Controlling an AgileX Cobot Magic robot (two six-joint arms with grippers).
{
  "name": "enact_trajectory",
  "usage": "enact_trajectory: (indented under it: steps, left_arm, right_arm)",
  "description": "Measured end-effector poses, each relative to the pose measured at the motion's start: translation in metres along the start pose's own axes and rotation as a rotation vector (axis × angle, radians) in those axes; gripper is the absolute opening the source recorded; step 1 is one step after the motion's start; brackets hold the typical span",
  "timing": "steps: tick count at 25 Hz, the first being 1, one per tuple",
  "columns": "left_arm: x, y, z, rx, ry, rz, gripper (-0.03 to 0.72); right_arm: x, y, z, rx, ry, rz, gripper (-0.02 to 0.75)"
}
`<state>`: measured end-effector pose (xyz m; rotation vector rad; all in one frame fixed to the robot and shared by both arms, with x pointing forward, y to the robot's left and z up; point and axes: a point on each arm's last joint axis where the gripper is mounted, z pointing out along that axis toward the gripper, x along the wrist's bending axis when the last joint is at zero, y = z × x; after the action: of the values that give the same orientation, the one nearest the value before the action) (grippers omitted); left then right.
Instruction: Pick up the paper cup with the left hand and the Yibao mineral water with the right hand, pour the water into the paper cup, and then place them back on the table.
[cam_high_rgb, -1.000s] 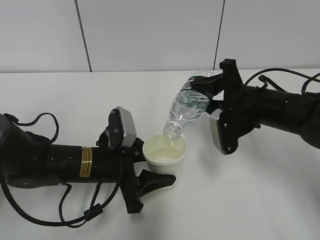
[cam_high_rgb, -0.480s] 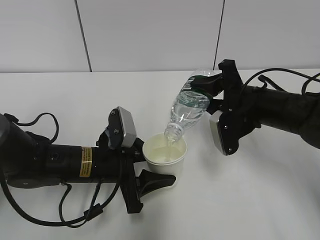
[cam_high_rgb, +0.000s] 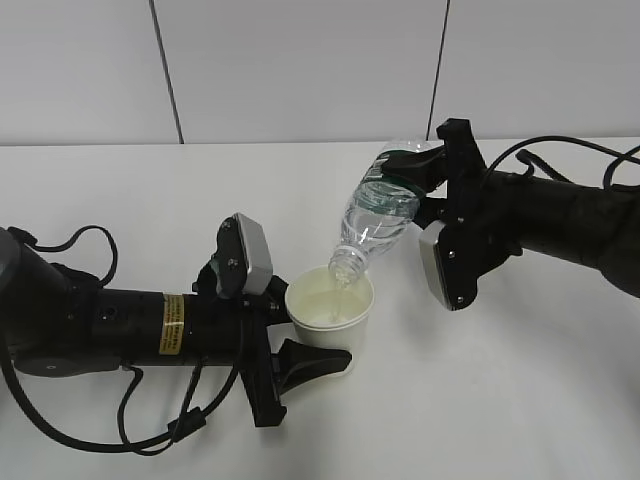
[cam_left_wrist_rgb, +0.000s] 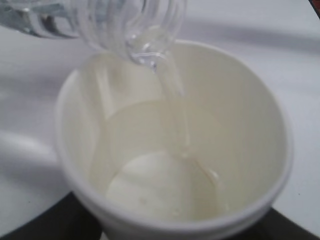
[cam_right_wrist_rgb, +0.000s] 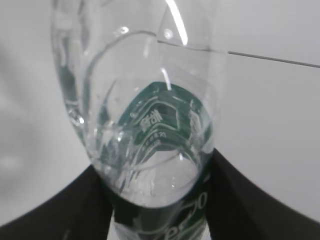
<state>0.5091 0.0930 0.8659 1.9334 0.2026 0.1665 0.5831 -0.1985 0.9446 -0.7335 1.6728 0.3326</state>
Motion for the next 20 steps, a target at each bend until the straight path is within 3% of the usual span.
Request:
enact_trajectory:
  steps: [20]
  left_arm:
    - [0.0029, 0.0008, -0.0001, -0.010, 0.031, -0.021, 0.431]
  right_arm:
    - [-0.0014, -0.0041, 0.0000, 0.043, -0.019, 0.190, 0.372]
